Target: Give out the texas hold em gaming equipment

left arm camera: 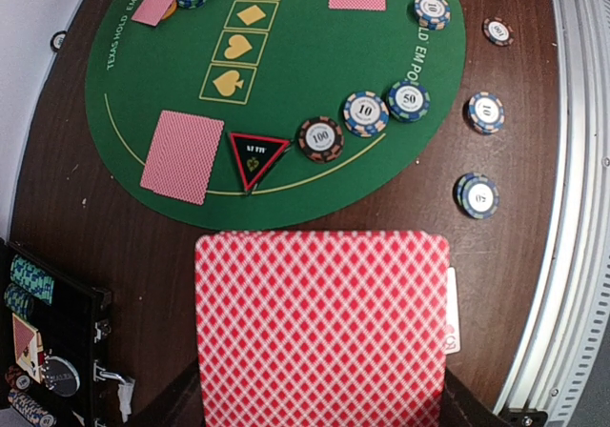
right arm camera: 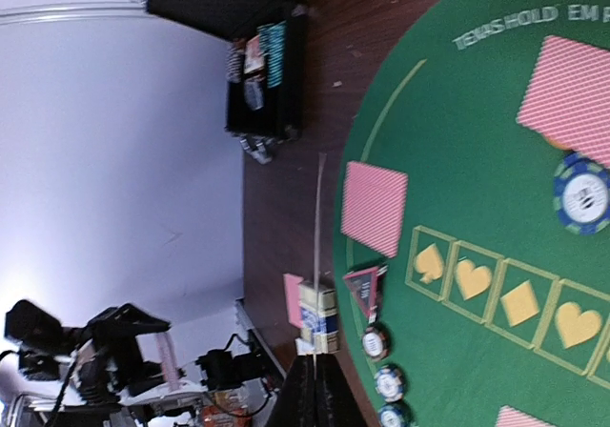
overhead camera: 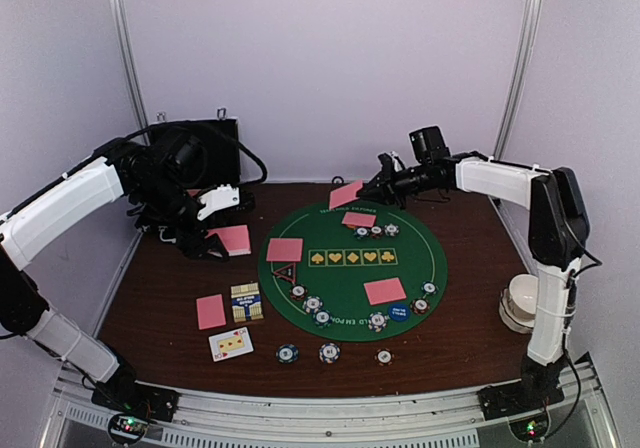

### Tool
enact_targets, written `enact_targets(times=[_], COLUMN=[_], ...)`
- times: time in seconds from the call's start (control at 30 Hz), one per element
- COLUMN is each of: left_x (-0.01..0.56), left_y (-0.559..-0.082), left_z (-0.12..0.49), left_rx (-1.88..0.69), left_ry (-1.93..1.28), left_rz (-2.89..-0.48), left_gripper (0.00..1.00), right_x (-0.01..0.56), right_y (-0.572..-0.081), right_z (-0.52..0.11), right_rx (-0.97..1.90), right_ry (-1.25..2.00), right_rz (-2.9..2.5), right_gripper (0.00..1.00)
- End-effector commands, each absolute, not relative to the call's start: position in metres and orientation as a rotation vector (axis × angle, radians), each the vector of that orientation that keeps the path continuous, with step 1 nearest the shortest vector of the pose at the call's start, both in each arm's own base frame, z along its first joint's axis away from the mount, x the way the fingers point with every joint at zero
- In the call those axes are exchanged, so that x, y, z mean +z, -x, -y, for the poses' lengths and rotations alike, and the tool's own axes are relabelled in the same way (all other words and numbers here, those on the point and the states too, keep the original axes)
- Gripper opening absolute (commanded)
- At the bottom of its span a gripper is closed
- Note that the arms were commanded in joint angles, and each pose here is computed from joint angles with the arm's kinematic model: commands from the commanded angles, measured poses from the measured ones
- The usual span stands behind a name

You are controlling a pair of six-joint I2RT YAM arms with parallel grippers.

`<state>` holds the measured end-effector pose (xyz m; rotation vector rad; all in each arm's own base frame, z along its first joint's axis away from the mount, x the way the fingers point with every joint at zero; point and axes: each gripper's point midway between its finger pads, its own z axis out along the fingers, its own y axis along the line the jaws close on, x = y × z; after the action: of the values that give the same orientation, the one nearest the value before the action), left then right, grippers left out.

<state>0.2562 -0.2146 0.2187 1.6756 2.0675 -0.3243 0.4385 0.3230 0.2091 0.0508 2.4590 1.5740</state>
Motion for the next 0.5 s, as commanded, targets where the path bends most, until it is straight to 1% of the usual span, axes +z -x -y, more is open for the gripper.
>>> enact_targets(times=[0.0,0.2,0.47], left_x=[0.228,0.227,0.229], left_y=[-0.259,-0.259,-0.261], left_z=[0.215,0.215,0.217], left_rx=[-0.310,-0.306,-0.312], left_ry=[-1.664,-1.666,-1.668], left_rz=[-2.025,-2.029,-2.022], left_gripper=[0.00,0.00,0.00], right_x=[0.147,0.121,0.096], right_y=[-0.464,-0.495,-0.515], right_z=[-0.295,-0.283,-0.283], right_rx=[1.316,1.223,1.207], right_ry=[-0.070,-0.087,-0.124], right_rz=[-2.625,-2.660,-2.685], right_gripper=[0.00,0.00,0.00])
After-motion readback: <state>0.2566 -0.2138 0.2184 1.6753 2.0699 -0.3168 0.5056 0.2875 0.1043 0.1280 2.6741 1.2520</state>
